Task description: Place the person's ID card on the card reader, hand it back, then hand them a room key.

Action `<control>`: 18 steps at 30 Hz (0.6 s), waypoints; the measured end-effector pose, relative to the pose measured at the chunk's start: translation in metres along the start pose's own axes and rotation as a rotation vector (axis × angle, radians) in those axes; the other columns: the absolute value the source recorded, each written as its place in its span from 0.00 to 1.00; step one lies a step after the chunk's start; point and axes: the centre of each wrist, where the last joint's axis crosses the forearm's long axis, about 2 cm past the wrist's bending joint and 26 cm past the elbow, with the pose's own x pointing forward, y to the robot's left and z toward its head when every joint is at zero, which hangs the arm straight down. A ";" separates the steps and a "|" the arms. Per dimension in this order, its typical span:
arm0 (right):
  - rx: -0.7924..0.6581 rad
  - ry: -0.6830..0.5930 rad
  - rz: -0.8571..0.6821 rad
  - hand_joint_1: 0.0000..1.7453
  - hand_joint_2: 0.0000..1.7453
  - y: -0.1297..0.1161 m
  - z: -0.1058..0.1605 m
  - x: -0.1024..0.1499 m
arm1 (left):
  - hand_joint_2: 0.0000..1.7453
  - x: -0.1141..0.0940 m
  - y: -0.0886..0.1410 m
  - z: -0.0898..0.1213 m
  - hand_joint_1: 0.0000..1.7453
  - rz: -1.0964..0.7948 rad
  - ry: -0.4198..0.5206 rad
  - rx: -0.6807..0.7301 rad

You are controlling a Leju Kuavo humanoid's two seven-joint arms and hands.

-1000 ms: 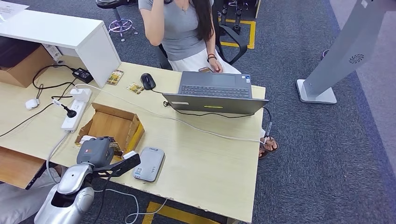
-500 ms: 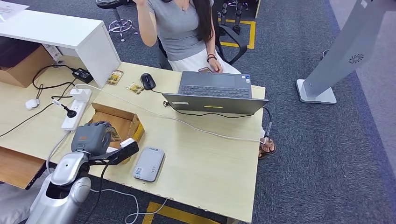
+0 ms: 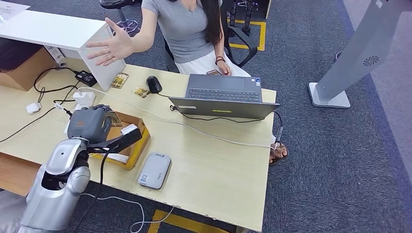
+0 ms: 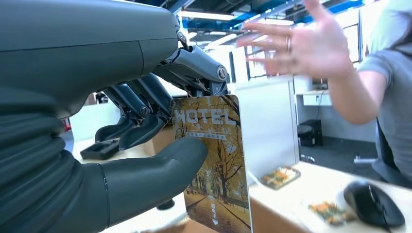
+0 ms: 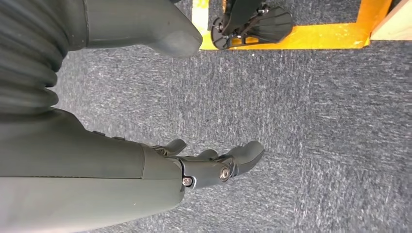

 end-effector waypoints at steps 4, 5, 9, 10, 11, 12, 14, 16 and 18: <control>-0.006 -0.005 0.000 0.00 1.00 0.002 0.000 -0.001 | 1.00 -0.002 0.010 -0.009 1.00 -0.005 0.002 0.024; -0.007 -0.006 0.000 0.00 1.00 0.003 0.000 -0.002 | 1.00 -0.002 0.011 -0.010 1.00 -0.005 0.002 0.026; -0.008 -0.006 -0.001 0.00 1.00 0.004 0.000 -0.002 | 1.00 -0.003 0.012 -0.011 1.00 -0.008 0.003 0.027; -0.009 -0.007 -0.002 0.00 1.00 0.005 0.000 -0.003 | 1.00 -0.003 0.013 -0.012 1.00 -0.008 0.004 0.030; -0.010 -0.009 -0.005 0.00 1.00 0.006 0.000 -0.003 | 1.00 -0.002 0.015 -0.014 1.00 -0.007 0.005 0.035; -0.010 -0.011 -0.009 0.00 1.00 0.007 0.000 -0.003 | 1.00 -0.002 0.018 -0.016 1.00 -0.006 0.006 0.042; -0.007 -0.012 -0.014 0.00 1.00 0.010 0.000 -0.005 | 1.00 0.000 0.030 -0.027 1.00 -0.007 0.007 0.061; 0.004 -0.008 -0.015 0.00 1.00 0.014 0.000 -0.006 | 1.00 0.001 0.046 -0.040 1.00 -0.015 0.008 0.085; 0.015 -0.003 -0.014 0.00 1.00 0.017 0.000 -0.007 | 1.00 0.003 0.060 -0.052 1.00 -0.027 0.009 0.105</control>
